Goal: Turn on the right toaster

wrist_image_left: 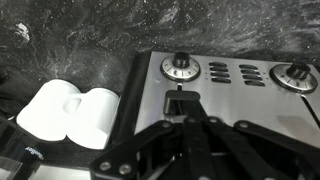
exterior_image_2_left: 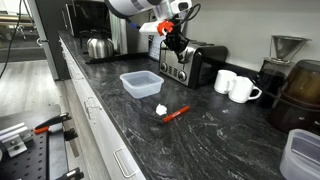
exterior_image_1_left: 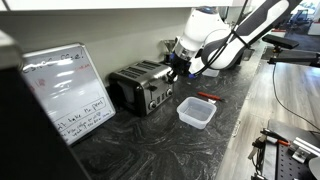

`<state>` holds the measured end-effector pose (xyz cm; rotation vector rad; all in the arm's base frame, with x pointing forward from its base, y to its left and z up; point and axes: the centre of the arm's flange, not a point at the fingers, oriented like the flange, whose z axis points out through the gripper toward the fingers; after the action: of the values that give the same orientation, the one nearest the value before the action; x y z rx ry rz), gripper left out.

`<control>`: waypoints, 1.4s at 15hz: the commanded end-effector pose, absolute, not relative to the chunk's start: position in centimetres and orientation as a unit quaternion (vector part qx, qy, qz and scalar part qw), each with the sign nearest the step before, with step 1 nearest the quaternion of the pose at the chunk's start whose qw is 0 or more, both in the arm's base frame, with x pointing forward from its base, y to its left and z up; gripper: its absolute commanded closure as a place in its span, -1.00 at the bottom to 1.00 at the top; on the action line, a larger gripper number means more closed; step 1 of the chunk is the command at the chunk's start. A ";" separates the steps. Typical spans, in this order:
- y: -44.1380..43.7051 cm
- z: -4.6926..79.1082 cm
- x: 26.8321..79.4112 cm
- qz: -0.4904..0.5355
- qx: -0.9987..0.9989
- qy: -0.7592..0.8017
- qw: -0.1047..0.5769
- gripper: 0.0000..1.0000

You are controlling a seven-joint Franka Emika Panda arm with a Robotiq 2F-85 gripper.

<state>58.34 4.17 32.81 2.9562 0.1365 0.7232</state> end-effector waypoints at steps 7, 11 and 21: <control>3.4 28.7 60.0 0.204 0.977 0.048 0.040 1.00; 2.9 27.6 59.9 0.201 0.978 0.044 0.034 1.00; 2.7 27.2 60.8 0.190 0.981 0.035 0.021 1.00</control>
<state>59.14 3.63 30.44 3.0052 0.0971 0.6535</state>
